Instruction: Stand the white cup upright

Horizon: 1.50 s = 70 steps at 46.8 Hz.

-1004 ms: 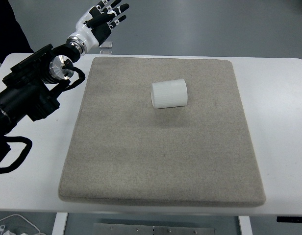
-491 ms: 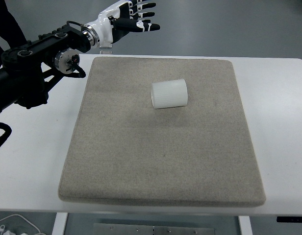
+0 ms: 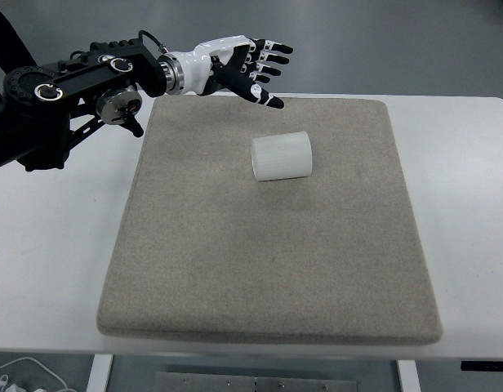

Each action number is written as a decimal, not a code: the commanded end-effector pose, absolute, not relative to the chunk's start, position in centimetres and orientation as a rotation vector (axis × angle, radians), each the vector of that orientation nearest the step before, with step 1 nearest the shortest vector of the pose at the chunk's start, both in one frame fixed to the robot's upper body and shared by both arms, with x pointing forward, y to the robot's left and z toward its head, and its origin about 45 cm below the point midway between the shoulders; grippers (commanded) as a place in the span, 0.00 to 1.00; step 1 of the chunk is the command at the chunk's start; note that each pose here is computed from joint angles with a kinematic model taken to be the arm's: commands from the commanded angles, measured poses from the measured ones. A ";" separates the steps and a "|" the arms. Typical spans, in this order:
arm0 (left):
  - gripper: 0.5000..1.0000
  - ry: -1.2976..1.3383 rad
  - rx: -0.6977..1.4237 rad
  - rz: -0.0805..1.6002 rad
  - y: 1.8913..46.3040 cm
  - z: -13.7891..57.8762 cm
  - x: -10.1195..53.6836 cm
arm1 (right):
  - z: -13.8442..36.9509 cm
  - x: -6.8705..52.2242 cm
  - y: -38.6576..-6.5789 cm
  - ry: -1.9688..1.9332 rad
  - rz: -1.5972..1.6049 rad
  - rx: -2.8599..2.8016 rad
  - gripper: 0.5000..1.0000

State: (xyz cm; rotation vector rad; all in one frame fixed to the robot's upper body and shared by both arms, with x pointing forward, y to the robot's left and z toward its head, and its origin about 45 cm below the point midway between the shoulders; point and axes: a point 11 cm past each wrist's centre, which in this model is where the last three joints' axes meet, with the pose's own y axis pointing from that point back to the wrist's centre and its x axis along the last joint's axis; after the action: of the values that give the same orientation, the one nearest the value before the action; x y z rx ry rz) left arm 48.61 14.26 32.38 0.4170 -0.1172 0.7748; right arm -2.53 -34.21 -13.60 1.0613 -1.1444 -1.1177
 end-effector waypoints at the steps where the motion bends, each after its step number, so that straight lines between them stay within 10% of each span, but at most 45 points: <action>1: 0.99 -0.139 0.479 0.749 14.0 32.3 48.2 | -13.6 -2.6 -34.2 -1.144 -1.118 1.061 0.86; 70: 0.97 -0.495 0.894 0.628 9.0 28.0 48.0 | -13.6 -2.5 -34.2 -1.144 -1.117 1.062 0.86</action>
State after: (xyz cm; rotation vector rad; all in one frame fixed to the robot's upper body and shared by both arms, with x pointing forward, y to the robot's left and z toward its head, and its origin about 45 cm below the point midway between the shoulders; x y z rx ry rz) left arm 47.82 8.71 28.02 0.8862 -0.4883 0.6206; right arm -2.54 -34.21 -13.60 1.0611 -1.1445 -1.1177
